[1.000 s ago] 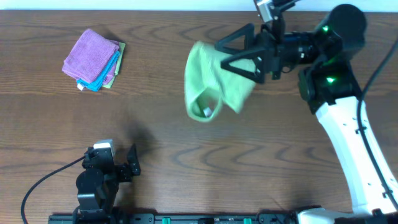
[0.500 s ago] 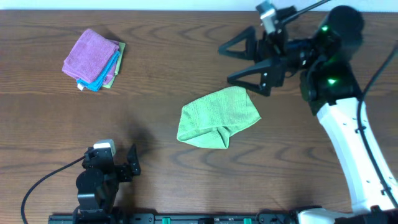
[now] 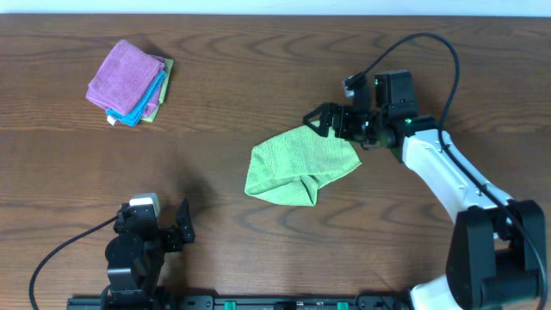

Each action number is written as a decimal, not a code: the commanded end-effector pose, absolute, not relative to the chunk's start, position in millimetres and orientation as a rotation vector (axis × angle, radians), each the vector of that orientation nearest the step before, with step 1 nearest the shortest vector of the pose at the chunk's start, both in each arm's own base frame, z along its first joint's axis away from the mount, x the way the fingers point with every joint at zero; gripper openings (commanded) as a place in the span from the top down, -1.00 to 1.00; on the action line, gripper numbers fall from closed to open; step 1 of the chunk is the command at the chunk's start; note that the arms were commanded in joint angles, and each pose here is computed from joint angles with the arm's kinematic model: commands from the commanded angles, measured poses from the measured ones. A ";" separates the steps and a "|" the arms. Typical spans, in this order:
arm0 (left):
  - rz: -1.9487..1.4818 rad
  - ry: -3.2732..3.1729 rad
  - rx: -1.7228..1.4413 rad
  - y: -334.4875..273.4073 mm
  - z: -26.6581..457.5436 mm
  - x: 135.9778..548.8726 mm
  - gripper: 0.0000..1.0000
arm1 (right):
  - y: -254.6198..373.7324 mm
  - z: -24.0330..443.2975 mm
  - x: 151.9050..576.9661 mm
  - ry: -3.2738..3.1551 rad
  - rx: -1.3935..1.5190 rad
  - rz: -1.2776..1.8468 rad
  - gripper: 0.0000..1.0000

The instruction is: Fold the cloth

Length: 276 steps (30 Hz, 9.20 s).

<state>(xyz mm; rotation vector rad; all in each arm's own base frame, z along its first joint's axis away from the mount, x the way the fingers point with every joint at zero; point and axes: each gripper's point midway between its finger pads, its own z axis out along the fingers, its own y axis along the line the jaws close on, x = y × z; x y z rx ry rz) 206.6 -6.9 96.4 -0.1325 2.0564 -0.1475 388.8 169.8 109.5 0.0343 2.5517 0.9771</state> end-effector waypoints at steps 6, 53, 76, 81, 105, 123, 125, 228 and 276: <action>-0.140 2.058 -0.146 -4.6 93.4 206.8 -0.91 | 116.2 203.6 407.0 2.446 0.044 0.507 -0.99; -0.140 2.058 -0.146 -4.6 93.4 206.8 -0.91 | 127.5 16.2 323.2 2.836 -0.008 0.351 -0.15; -0.140 2.058 -0.146 -4.6 93.4 206.8 -0.91 | 124.7 -9.0 329.8 2.860 0.048 0.308 0.35; -0.140 2.058 -0.146 -4.6 93.4 206.8 -0.91 | 129.7 -7.4 330.1 2.859 0.055 0.351 0.63; -0.140 2.058 -0.146 -4.6 93.4 206.8 -0.91 | 135.6 8.4 334.8 2.880 0.056 0.380 0.49; -0.140 2.058 -0.146 -4.6 93.4 206.8 -0.91 | 135.4 14.0 334.2 2.901 0.059 0.372 0.59; -0.140 2.058 -0.146 -4.6 93.4 206.8 -0.91 | 135.9 17.6 335.9 2.903 0.059 0.371 0.64; -0.140 2.058 -0.146 -4.6 93.4 206.8 -0.91 | 7.0 -48.3 366.7 2.673 1.022 -0.319 0.97; -1.203 2.068 -0.592 -97.6 116.1 181.9 -0.91 | 59.0 254.9 90.8 2.643 0.338 0.522 -0.15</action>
